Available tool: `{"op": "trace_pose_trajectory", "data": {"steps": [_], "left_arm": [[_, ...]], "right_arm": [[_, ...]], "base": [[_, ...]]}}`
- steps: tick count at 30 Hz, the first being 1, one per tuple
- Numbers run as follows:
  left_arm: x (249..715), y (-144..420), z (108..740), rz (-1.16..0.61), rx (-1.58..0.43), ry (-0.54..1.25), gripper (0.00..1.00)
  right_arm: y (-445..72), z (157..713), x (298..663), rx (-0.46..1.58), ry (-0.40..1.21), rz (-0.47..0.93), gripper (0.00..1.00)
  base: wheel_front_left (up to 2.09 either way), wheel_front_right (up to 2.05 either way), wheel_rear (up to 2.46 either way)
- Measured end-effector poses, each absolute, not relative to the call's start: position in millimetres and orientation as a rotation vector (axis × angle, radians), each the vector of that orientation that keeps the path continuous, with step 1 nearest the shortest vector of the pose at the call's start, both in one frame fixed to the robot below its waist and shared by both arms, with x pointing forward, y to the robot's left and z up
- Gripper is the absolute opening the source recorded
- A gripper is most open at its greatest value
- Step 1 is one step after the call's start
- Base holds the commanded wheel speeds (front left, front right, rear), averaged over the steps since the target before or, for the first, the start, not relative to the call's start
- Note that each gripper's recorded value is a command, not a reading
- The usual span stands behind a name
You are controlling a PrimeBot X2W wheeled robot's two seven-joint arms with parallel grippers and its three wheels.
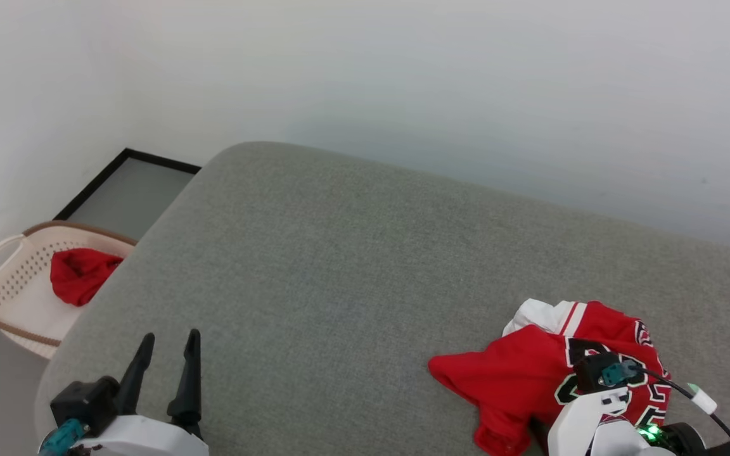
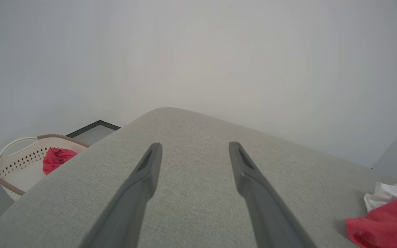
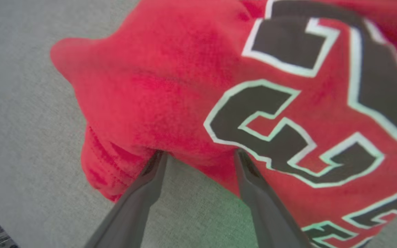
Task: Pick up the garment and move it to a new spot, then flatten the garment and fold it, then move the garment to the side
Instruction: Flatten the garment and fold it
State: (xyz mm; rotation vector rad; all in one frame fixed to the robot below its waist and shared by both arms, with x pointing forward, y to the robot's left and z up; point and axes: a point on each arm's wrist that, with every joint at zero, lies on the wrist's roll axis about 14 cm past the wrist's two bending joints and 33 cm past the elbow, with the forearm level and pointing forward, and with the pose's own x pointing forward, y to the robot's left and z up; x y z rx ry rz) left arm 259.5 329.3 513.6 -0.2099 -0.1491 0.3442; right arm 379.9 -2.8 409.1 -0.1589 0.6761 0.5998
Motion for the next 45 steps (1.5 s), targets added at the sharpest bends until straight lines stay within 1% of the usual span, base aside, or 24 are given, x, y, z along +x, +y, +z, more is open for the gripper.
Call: {"op": "trace_pose_trajectory", "data": {"steps": [3, 4, 5, 13, 21, 26, 32, 38, 45], "left_arm": [[261.7, 329.9, 513.2, 0.347, -0.216, -0.146, 1.0], [262.9, 329.5, 513.5, 0.346, -0.217, -0.146, 1.0], [263.8, 328.3, 512.9, 0.344, -0.221, -0.144, 1.0], [266.2, 327.6, 512.3, 0.347, -0.23, -0.145, 1.0], [268.4, 326.3, 514.6, 0.343, -0.225, -0.155, 1.0], [275.6, 321.4, 518.9, 0.32, -0.219, -0.164, 1.0], [285.2, 313.4, 519.9, 0.29, -0.22, -0.163, 1.0], [297.7, 305.3, 518.5, 0.261, -0.219, -0.15, 1.0], [310.7, 295.5, 515.1, 0.224, -0.22, -0.129, 1.0]], "right_arm": [[-1.5, 397.7, 377.8, -0.167, 0.746, 0.6, 1.0], [0.5, 397.1, 378.9, -0.168, 0.754, 0.603, 0.72], [3.1, 398.3, 380.8, -0.169, 0.75, 0.608, 0.0], [6.3, 406.4, 390.2, -0.157, 0.735, 0.612, 0.0], [-7.5, 449.6, 410.9, -0.041, 0.629, 0.577, 0.0], [-51.0, 479.1, 428.9, 0.027, 0.558, 0.475, 0.0], [-127.8, 476.4, 430.3, 0.101, 0.567, 0.281, 0.0], [-187.3, 450.8, 421.7, 0.083, 0.625, 0.112, 0.0], [-231.1, 420.5, 410.4, 0.026, 0.68, -0.019, 0.0]], "base": [[0.0, 0.0, 0.0], [0.0, 0.0, 0.0], [0.0, 0.0, 0.0], [0.0, 0.0, 0.0], [0.0, 0.0, 0.0], [0.0, 0.0, 0.0], [0.0, 0.0, 0.0], [0.0, 0.0, 0.0], [0.0, 0.0, 0.0]]}}
